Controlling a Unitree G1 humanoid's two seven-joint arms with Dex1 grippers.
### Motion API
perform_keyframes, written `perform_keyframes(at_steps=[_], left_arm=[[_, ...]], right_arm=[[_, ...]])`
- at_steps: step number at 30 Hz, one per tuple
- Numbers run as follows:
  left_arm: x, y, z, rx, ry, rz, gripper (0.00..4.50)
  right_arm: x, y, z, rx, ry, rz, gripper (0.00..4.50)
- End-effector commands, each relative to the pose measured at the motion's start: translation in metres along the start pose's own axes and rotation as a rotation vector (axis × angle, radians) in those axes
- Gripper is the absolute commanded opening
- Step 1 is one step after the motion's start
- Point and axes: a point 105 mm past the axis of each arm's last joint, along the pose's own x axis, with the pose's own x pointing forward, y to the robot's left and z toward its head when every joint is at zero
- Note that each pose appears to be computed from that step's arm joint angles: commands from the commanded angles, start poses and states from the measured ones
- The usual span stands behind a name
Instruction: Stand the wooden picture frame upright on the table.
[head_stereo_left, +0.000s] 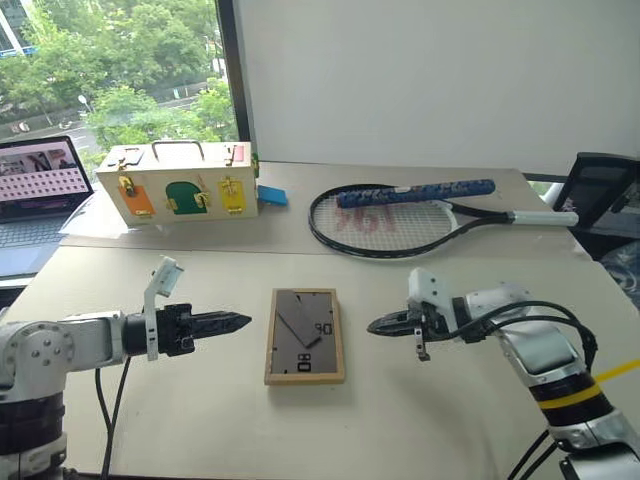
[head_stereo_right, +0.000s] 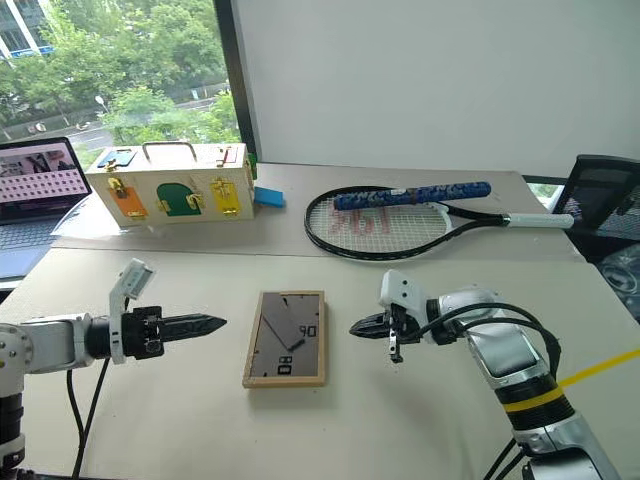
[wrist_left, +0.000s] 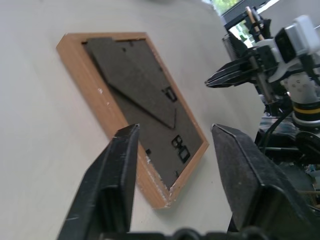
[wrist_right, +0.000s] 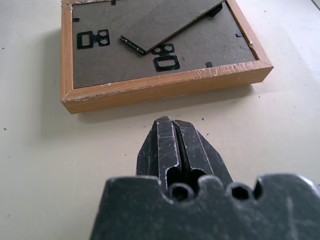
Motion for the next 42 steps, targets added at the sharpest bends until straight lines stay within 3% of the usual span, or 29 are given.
perform_keyframes(at_steps=[1,2,7,19,28,31,37,39,42], left_arm=[[0.01,-0.008,-0.016,-0.046,0.136,-0.058,4.24],[0.013,-0.005,-0.021,-0.064,0.161,-0.047,4.43],[0.035,-0.012,-0.036,-0.095,0.23,-0.095,4.43],[0.088,-0.034,-0.032,-0.179,0.156,-0.216,4.43],[0.092,-0.032,-0.027,-0.227,0.066,-0.211,4.43],[0.09,-0.025,-0.024,-0.241,0.038,-0.173,3.74],[0.082,-0.036,-0.013,-0.221,-0.015,-0.247,1.65],[0.08,-0.037,-0.009,-0.229,-0.034,-0.269,1.19],[0.078,-0.038,-0.005,-0.227,-0.055,-0.284,1.18]], right_arm=[[0.006,-0.003,0.003,-0.059,-0.003,-0.01,0.0],[0.008,-0.003,0.0,-0.068,0.007,-0.009,0.0],[0.013,-0.004,-0.003,-0.076,0.001,-0.004,0.0],[0.034,0.004,-0.001,-0.07,-0.041,0.024,0.0],[0.034,0.006,-0.003,-0.061,-0.038,0.027,0.0],[0.034,0.006,-0.003,-0.058,-0.035,0.028,0.0],[0.026,-0.002,0.001,-0.05,-0.047,0.0,0.0],[0.016,-0.01,0.007,-0.02,-0.074,-0.041,0.0],[-0.011,-0.027,0.012,0.049,-0.107,-0.12,0.0]])
